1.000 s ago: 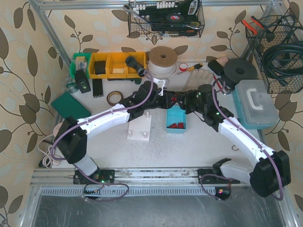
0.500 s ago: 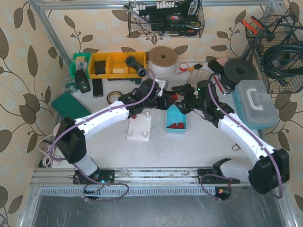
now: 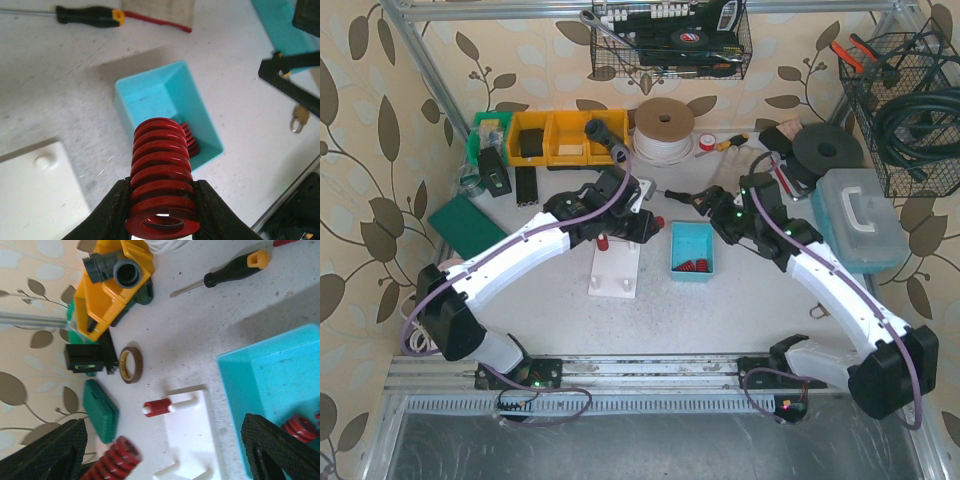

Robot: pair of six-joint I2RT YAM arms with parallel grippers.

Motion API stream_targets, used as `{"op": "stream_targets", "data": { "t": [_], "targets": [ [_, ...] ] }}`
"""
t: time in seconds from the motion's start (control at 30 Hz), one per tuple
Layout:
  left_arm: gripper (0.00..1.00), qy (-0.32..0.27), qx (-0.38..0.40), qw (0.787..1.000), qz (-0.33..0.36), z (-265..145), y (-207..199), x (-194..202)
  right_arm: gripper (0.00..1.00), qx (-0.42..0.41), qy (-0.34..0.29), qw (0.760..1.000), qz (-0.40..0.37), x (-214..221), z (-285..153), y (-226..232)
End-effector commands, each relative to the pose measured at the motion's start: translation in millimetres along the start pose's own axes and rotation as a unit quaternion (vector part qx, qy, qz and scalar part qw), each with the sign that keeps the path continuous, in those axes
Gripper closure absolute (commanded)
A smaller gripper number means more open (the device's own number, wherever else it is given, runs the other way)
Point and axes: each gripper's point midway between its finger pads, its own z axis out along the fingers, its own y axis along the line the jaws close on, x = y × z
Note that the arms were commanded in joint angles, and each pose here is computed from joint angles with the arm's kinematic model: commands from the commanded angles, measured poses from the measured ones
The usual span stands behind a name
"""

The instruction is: Install the large spring

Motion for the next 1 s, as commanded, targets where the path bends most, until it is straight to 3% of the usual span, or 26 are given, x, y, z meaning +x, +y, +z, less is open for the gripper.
{"op": "stream_targets", "data": {
  "t": [0.0,0.2,0.33,0.43,0.7,0.8,0.97],
  "targets": [
    [1.0,0.0,-0.039,0.999,0.015,-42,17,-6,0.17,0.031,0.009,0.991,-0.13,8,18,-1],
    [1.0,0.041,-0.074,0.996,0.008,-66,36,-2,0.17,0.024,-0.069,0.964,-0.256,22,28,19],
    [1.0,0.074,-0.101,0.992,0.002,-72,46,3,0.14,-0.003,-0.094,0.962,-0.255,28,37,14],
    [1.0,0.108,-0.113,0.988,0.001,-67,50,6,0.13,0.009,-0.08,0.962,-0.262,34,44,6],
    [1.0,0.245,-0.147,0.958,0.01,-40,62,23,0.14,-0.009,-0.071,0.951,-0.3,52,48,-22],
    [1.0,0.254,-0.156,0.954,0.014,-31,66,20,0.14,-0.046,-0.092,0.948,-0.301,52,38,-14],
    [1.0,0.251,-0.15,0.956,0.009,-18,65,5,0.14,-0.024,-0.079,0.952,-0.296,54,44,-22]
  ]
}}
